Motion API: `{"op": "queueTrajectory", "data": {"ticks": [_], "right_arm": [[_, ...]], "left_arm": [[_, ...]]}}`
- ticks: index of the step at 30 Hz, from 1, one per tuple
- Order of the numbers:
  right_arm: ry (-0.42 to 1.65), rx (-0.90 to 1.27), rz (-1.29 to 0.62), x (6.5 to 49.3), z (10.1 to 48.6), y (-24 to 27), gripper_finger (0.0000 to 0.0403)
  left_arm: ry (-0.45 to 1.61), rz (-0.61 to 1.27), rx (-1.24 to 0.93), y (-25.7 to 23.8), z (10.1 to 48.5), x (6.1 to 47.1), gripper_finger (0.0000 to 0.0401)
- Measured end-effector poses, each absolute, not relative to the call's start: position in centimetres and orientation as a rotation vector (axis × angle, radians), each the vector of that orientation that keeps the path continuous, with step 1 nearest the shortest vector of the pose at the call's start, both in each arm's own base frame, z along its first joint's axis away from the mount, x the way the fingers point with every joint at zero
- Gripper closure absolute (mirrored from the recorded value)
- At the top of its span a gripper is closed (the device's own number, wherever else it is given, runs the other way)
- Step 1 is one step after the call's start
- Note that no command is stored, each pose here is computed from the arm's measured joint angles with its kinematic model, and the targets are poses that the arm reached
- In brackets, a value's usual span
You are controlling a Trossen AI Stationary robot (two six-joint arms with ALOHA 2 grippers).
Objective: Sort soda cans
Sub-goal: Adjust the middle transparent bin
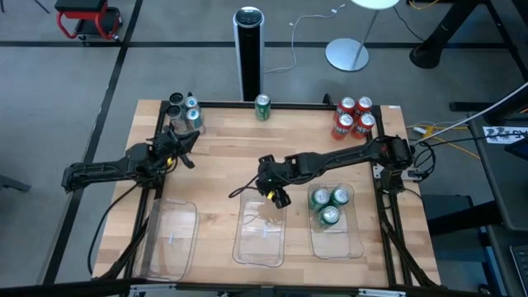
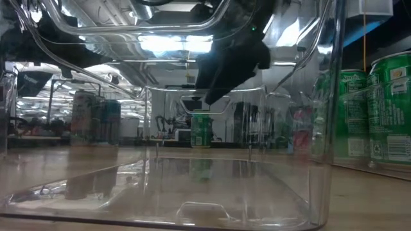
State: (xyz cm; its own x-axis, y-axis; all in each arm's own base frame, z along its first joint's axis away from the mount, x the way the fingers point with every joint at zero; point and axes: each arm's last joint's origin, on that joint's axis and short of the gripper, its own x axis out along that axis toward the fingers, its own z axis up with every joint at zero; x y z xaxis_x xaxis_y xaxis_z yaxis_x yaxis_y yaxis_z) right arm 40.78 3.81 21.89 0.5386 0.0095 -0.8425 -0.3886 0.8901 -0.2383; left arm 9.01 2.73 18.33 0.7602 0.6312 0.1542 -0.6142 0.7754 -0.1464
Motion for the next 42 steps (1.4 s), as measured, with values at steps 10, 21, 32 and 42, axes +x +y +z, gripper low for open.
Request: {"op": "queueTrajectory", "data": {"ticks": [10,21,32,42], "right_arm": [[0.941,-0.461,0.248,42.4,19.9,2.2,0.0271],[0.748,-0.528,0.194,44.8,19.3,-2.2,0.0332],[0.52,-0.537,0.187,47.4,16.6,-6.1,0.0352],[0.488,-0.614,0.187,48.8,16.9,-6.7,0.0341]], "left_arm": [[-0.202,0.678,-0.09,2.7,18.3,9.0,0.0401],[-0.201,0.679,-0.09,2.7,18.3,9.0,0.0401],[-0.198,0.68,-0.081,2.7,18.3,9.0,0.0401],[-0.193,0.681,-0.069,2.7,18.3,9.0,0.0401]]}}
